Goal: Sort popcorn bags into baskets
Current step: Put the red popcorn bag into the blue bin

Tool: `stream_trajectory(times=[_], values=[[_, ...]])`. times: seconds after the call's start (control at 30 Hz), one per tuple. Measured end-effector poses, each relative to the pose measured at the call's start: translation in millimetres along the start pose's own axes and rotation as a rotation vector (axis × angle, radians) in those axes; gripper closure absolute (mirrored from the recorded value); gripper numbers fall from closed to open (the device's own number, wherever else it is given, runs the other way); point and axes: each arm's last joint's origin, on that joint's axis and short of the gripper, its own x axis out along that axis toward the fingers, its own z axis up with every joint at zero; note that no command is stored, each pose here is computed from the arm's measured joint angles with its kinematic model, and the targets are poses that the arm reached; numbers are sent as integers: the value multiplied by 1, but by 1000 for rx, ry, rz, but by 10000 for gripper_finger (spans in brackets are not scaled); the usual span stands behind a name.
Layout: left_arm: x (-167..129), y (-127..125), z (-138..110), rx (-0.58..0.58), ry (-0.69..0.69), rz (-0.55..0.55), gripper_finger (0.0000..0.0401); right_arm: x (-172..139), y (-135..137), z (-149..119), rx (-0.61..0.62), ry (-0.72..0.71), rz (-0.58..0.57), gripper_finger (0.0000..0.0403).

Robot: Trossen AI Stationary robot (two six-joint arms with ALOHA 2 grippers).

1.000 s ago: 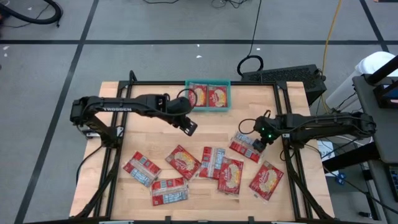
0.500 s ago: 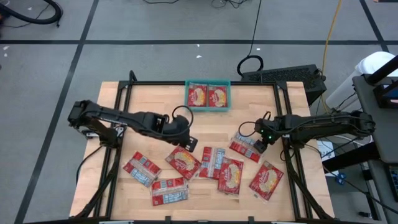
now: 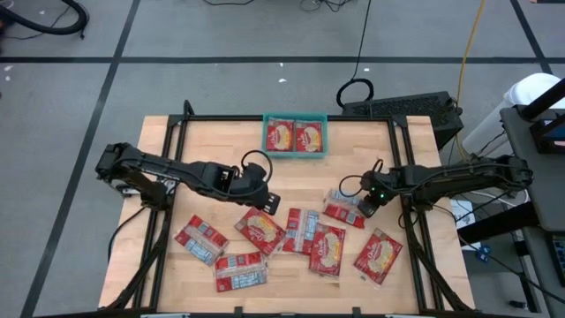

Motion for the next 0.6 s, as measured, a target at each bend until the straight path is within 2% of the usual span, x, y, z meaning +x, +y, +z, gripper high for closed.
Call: stream_trajectory(times=[0.3, 0.47, 0.5, 0.6], values=[[25, 0, 3, -8, -8, 46, 375, -11, 16, 10, -11, -101, 225, 400], [54, -20, 8, 6, -41, -105, 363, -19, 22, 14, -13, -161, 329, 403], [61, -25, 10, -10, -50, -159, 353, -20, 23, 14, -16, -164, 340, 403], [82, -31, 13, -32, -46, -217, 314, -23, 25, 15, -26, -179, 376, 403]])
